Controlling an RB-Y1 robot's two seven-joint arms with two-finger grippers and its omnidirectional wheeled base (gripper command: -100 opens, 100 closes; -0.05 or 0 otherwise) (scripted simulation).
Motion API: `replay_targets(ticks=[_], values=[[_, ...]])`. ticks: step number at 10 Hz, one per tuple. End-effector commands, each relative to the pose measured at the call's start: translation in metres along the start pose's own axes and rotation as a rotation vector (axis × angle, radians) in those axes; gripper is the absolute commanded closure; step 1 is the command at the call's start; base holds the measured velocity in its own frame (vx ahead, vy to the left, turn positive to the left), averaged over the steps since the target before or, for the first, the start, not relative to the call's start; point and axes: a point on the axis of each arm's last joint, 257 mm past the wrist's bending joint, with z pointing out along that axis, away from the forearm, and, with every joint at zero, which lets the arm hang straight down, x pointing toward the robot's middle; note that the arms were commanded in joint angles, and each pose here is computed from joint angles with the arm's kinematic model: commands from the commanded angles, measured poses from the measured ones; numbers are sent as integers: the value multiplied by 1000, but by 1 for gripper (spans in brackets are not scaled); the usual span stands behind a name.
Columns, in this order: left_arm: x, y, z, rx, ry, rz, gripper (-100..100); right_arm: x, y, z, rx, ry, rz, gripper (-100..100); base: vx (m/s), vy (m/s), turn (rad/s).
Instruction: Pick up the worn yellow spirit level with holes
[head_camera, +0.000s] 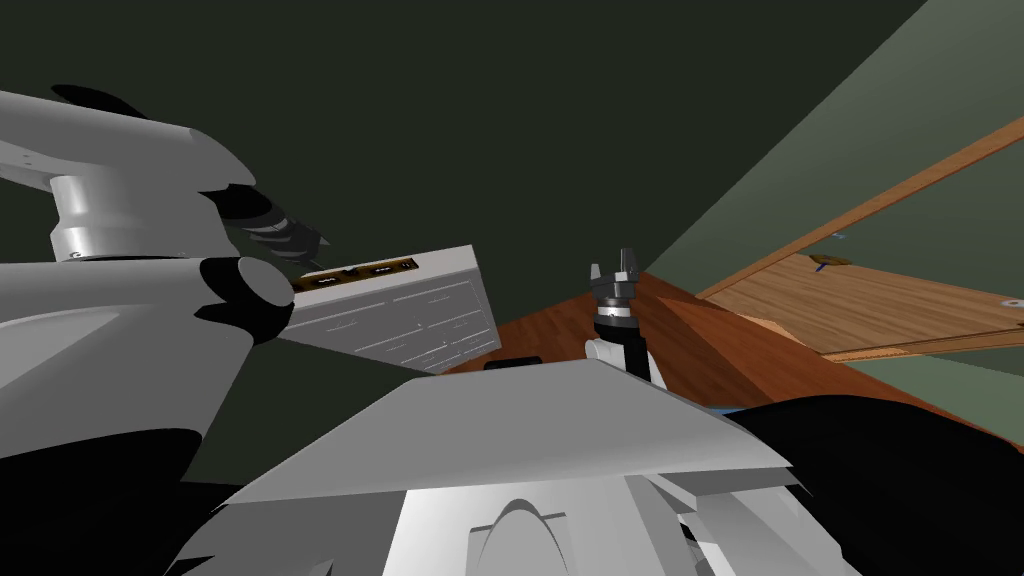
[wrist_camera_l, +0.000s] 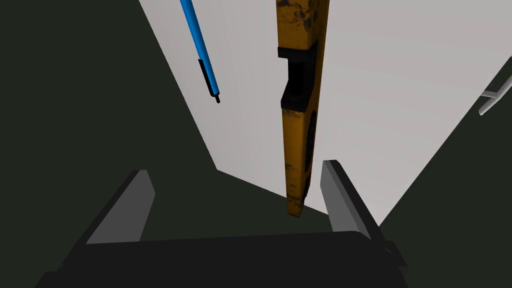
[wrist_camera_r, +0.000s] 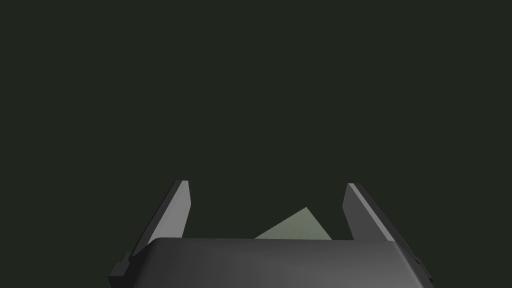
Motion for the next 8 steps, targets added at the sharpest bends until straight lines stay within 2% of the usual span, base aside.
replay_targets(ticks=[1, 2, 3, 4, 5, 6, 8], values=[[3, 9, 2, -26, 10, -3, -100, 0, 0, 0, 0, 0, 0, 0, 31, 5, 9], [5, 24, 5, -81, 45, -17, -100, 0, 0, 0, 0, 0, 0, 0, 47, -1, -80], [7, 29, 5, -102, 51, -17, -100, 0, 0, 0, 0, 0, 0, 0, 52, 8, -46], [10, 45, 6, -157, 86, -27, -100, 0, 0, 0, 0, 0, 0, 0, 71, 13, -91], [12, 49, 6, -173, 91, -27, -100, 0, 0, 0, 0, 0, 0, 0, 64, 14, -31], [15, 62, 7, -220, 122, -36, -100, 0, 0, 0, 0, 0, 0, 0, 76, 3, -62], [17, 67, 6, -240, 128, -35, -100, 0, 0, 0, 0, 0, 0, 0, 40, 8, -12]])
